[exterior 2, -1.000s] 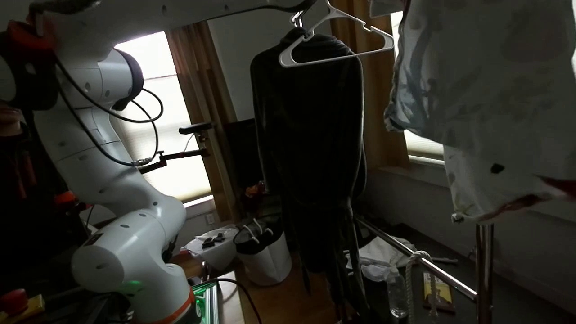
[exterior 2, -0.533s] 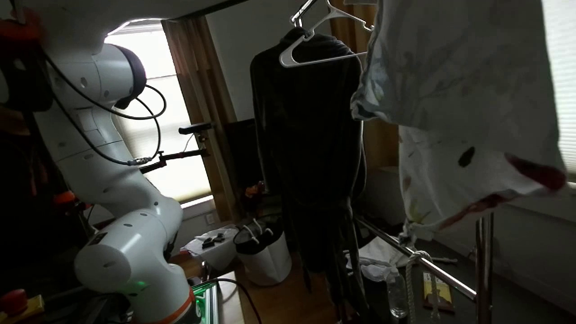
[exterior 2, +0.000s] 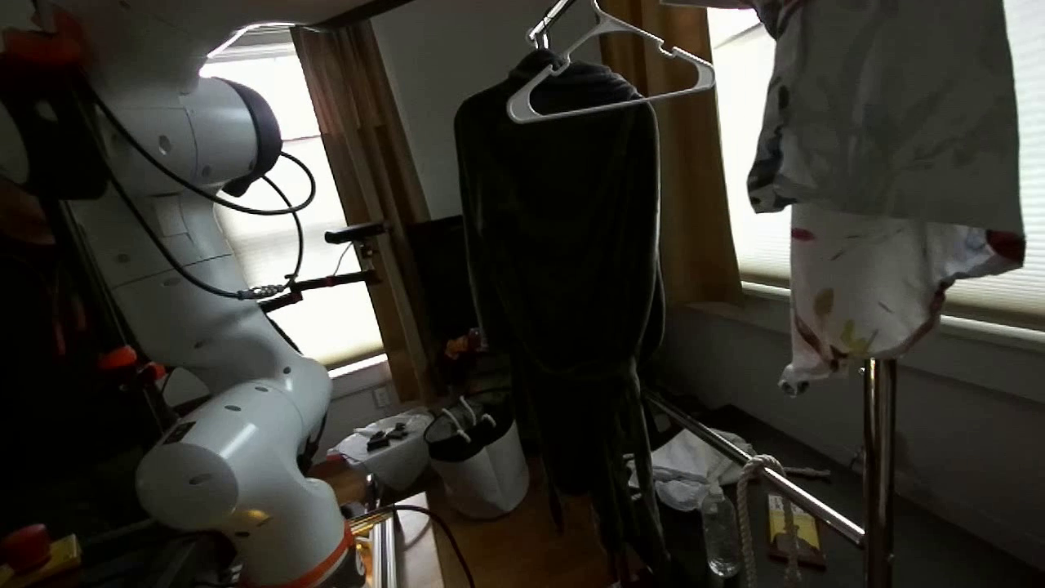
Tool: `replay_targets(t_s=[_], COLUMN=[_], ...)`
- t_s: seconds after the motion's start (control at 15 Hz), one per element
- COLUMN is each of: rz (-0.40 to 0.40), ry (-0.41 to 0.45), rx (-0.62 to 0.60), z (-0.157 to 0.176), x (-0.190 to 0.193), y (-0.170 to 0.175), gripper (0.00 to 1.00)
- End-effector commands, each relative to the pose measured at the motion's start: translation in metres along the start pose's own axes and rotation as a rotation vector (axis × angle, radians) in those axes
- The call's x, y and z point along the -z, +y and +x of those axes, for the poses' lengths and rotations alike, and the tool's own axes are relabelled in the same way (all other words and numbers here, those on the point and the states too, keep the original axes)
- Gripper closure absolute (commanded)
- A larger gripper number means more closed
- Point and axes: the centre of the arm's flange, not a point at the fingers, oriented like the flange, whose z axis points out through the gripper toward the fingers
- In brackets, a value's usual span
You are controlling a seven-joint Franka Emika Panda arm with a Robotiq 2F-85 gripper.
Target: Hang the floral pillowcase on the top rail of the stand
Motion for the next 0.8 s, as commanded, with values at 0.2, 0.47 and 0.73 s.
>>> replay_targets(t_s=[0.2, 0.47, 0.73], rz=[0.286, 0.300, 0.249], ry=[-0.025, -0.167, -0.243], rx=[0.183, 0.306, 0.303], z=[-0.013, -0.027, -0.041], x=[-0.060, -0.060, -0.025], y=[-0.010, -0.045, -0.079], gripper=[0.99, 0.99, 0.99])
